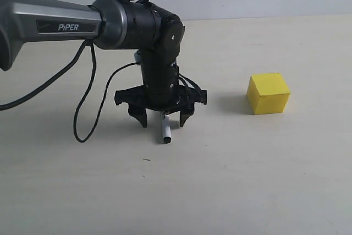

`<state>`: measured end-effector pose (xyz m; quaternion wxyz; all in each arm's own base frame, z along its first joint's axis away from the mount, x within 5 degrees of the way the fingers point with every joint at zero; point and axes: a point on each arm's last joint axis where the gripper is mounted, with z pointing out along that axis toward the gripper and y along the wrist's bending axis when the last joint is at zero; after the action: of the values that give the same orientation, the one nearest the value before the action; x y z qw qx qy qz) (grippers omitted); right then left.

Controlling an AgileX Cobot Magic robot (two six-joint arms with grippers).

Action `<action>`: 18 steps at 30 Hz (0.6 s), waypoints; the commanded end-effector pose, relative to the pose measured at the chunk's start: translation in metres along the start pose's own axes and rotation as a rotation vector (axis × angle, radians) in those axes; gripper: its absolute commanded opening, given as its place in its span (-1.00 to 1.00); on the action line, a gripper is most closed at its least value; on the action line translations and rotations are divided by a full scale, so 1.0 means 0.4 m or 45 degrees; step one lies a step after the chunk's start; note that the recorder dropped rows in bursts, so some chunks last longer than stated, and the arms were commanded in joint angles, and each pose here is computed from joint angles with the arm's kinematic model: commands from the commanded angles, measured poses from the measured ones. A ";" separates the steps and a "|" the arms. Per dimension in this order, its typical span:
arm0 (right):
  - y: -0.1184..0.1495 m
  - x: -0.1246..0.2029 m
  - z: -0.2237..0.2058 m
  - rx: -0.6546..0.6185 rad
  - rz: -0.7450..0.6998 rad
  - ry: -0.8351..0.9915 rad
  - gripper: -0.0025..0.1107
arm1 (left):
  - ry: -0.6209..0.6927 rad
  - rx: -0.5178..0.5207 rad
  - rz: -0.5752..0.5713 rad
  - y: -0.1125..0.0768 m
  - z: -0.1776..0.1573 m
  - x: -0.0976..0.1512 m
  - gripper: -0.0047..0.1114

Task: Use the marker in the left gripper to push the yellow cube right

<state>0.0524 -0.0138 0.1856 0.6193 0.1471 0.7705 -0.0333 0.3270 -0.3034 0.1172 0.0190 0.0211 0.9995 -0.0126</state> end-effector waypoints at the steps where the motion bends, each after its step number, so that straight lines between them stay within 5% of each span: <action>1: -0.001 0.001 0.000 0.002 -0.002 -0.012 -0.96 | -0.047 0.030 0.161 0.000 -0.051 -0.006 0.31; 4: -0.001 0.001 0.000 0.002 -0.002 -0.012 -0.96 | -0.137 0.088 0.277 -0.001 -0.133 -0.006 0.23; 10: -0.001 0.001 0.000 0.002 -0.002 -0.012 -0.96 | -0.276 0.156 0.544 -0.029 -0.232 0.034 -0.91; 18: -0.001 0.001 0.000 0.002 -0.002 -0.012 -0.96 | -0.646 0.345 0.665 0.010 -0.318 0.094 -0.92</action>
<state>0.0524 -0.0138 0.1856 0.6193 0.1471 0.7705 -0.0333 0.2910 -0.3034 0.2275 0.2093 0.2617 0.9346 -0.1191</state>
